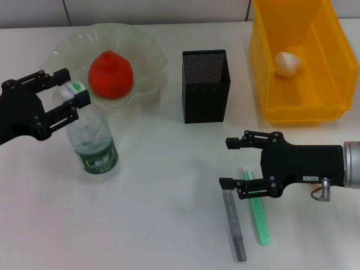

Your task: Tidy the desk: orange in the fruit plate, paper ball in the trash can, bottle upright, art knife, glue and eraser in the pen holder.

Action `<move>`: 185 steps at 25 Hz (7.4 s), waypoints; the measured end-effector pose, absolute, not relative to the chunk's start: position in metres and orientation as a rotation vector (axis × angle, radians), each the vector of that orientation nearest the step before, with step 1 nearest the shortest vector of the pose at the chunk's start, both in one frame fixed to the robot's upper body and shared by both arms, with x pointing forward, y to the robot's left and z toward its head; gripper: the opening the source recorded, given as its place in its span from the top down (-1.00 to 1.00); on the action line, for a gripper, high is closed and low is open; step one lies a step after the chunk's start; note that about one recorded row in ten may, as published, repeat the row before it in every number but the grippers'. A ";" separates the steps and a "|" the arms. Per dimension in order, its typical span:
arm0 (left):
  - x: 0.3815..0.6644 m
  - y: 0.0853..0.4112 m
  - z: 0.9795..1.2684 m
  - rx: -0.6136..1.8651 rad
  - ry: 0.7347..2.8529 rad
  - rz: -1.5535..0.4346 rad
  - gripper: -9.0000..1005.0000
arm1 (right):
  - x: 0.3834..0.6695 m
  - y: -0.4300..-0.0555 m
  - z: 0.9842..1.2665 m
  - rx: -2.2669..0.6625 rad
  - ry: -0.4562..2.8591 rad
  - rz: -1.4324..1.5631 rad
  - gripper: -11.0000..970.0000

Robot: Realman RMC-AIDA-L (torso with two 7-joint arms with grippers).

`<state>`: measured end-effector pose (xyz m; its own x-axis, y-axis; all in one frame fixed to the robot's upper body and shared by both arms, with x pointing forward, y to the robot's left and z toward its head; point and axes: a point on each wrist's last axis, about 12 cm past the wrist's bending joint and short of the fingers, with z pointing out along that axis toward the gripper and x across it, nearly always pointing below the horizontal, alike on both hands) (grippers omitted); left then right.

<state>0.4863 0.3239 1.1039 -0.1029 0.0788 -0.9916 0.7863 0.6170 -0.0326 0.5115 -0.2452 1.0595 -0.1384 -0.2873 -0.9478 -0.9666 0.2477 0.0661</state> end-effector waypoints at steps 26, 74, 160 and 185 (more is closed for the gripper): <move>0.441 0.324 1.103 0.957 1.312 -0.768 -0.59 | 0.544 -0.239 1.161 -1.199 1.940 0.868 -0.74; 0.443 0.290 1.043 1.116 1.422 -0.847 -0.59 | 0.554 -0.143 1.145 -1.148 2.730 0.227 -0.74; 0.443 0.288 1.045 1.116 1.405 -0.875 -0.59 | 0.552 -0.139 1.123 -1.197 2.787 0.180 0.53; 0.439 0.287 1.041 1.141 1.429 -0.903 -0.59 | 0.575 -0.168 1.221 -0.818 1.835 0.713 0.64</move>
